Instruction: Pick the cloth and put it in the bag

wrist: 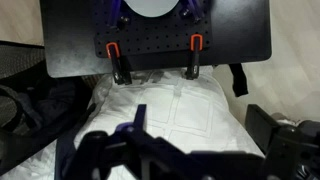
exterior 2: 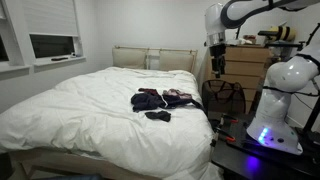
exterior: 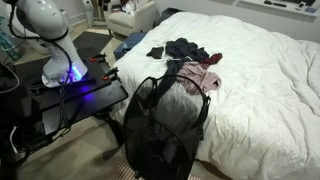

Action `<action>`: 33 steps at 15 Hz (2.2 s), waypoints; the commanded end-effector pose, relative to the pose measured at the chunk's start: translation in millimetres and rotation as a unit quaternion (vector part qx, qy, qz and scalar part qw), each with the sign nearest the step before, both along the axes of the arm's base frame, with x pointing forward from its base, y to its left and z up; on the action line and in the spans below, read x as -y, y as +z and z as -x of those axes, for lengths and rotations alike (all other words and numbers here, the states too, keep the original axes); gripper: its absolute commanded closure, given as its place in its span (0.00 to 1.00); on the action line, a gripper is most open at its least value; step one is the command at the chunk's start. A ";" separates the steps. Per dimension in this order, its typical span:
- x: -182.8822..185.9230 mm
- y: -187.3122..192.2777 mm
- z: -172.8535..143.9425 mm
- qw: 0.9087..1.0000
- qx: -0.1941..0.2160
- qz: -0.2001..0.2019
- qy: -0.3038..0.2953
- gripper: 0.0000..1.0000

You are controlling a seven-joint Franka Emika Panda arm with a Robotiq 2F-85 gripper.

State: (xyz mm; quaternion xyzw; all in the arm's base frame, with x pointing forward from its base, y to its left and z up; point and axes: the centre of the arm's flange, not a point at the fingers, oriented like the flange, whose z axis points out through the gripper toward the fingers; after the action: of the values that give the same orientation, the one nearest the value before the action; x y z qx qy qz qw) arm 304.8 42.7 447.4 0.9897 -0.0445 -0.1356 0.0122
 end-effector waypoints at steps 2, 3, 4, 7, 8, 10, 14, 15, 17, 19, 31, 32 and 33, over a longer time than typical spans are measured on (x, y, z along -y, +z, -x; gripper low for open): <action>-1.6 -5.7 -6.9 1.000 0.008 0.000 -0.006 0.00; -0.9 -9.4 -13.4 1.000 0.015 0.000 -0.006 0.00; 0.7 -14.5 -22.7 1.000 0.025 0.003 -0.009 0.00; 8.7 -27.6 -50.0 0.999 0.053 0.008 0.006 0.00; 11.0 -31.2 -57.3 0.998 0.066 0.013 0.010 0.00; 16.0 -39.2 -70.5 0.996 0.087 0.020 0.026 0.00; 22.8 -60.8 -96.8 0.992 0.112 0.026 0.057 0.00; 25.2 -66.8 -103.9 0.991 0.118 0.025 0.061 0.00; 30.3 -79.7 -121.4 0.985 0.154 0.030 0.067 0.00; 34.0 -93.0 -138.6 0.980 0.182 0.031 0.074 0.00; 33.2 -197.6 -211.7 0.960 0.271 0.012 0.069 0.00; 33.0 -208.8 -214.5 0.958 0.277 0.015 0.070 0.00; 33.4 -218.4 -216.8 0.956 0.282 0.017 0.074 0.00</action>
State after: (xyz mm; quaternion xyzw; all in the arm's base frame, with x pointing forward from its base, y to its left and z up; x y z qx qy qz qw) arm 502.6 9.1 257.1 0.9907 0.0183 0.1340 0.0168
